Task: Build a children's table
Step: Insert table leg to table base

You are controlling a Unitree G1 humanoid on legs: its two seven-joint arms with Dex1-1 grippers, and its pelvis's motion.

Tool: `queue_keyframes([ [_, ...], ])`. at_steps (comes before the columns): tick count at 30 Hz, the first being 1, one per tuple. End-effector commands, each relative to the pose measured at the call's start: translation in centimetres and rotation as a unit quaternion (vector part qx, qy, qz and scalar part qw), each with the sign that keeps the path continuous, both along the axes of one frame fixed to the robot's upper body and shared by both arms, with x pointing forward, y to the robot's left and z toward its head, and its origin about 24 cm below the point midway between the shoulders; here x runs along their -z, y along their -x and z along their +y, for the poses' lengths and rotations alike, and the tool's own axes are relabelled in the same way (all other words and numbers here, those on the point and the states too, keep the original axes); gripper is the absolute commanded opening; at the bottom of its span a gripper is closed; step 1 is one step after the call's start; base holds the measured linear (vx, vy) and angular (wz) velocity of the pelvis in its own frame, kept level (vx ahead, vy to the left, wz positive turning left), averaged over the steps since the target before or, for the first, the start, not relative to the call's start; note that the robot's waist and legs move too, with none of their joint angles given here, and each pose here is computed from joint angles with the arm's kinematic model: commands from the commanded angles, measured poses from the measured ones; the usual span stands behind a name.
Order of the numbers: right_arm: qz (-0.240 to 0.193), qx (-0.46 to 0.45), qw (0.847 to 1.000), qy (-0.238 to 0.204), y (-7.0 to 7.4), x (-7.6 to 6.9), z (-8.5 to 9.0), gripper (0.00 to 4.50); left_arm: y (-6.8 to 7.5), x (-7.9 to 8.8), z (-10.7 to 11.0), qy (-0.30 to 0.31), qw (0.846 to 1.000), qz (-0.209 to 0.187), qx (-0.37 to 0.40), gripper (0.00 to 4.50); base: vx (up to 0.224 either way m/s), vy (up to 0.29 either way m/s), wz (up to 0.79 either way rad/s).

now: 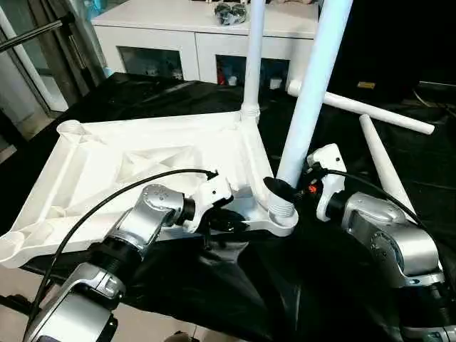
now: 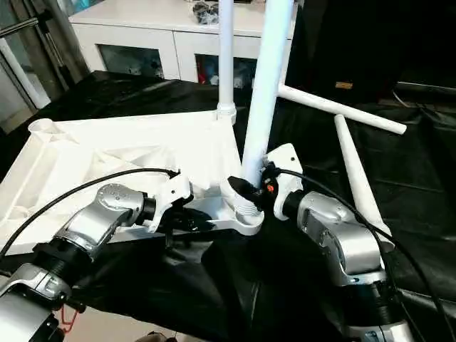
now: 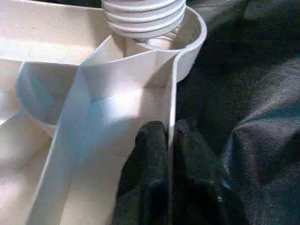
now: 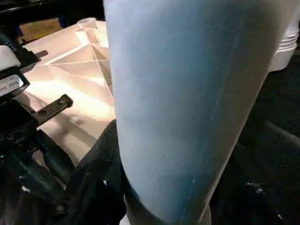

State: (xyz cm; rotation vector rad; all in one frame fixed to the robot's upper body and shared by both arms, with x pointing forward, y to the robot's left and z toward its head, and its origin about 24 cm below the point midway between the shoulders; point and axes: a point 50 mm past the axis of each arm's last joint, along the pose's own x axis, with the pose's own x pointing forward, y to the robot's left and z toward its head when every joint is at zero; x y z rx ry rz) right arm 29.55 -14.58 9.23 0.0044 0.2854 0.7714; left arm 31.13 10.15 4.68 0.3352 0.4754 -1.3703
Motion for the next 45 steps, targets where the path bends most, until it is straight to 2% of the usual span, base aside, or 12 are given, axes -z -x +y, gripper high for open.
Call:
queue_keyframes([
  [1, -0.010, -0.014, 1.000, -0.004, -0.1, -0.9, 0.3, 1.89, 0.2, 0.5, 0.7, -0.021, 1.000, 0.005, -0.002, 0.10, 0.000, 0.000, 0.00],
  [15, 0.009, -0.031, 0.999, 0.020, -0.4, -0.8, 0.0, 1.89, -1.5, -0.1, 0.7, -0.003, 0.998, -0.016, -0.067, 0.00, 0.000, 0.000, 0.00],
  [24, -0.001, -0.021, 1.000, 0.022, -1.5, -0.3, 0.5, 1.89, -0.9, -0.1, 0.4, 0.006, 0.999, -0.006, -0.033, 0.00, 0.000, 0.000, 0.00],
  [33, -0.001, -0.021, 0.999, 0.025, -2.1, 0.6, 1.1, 1.89, -1.0, -0.1, 0.4, 0.007, 0.999, -0.011, -0.041, 0.00, 0.000, 0.000, 0.00],
  [42, -0.007, -0.018, 1.000, -0.009, -1.7, 1.0, 0.7, 1.89, -1.0, -0.1, 0.5, 0.008, 0.999, -0.012, -0.045, 0.00, 0.000, 0.000, 0.00],
  [45, -0.007, -0.004, 1.000, -0.027, -0.9, 2.0, 0.0, 1.89, -1.1, -0.1, 0.7, 0.006, 0.999, -0.014, -0.049, 0.00, 0.000, 0.000, 0.00],
])
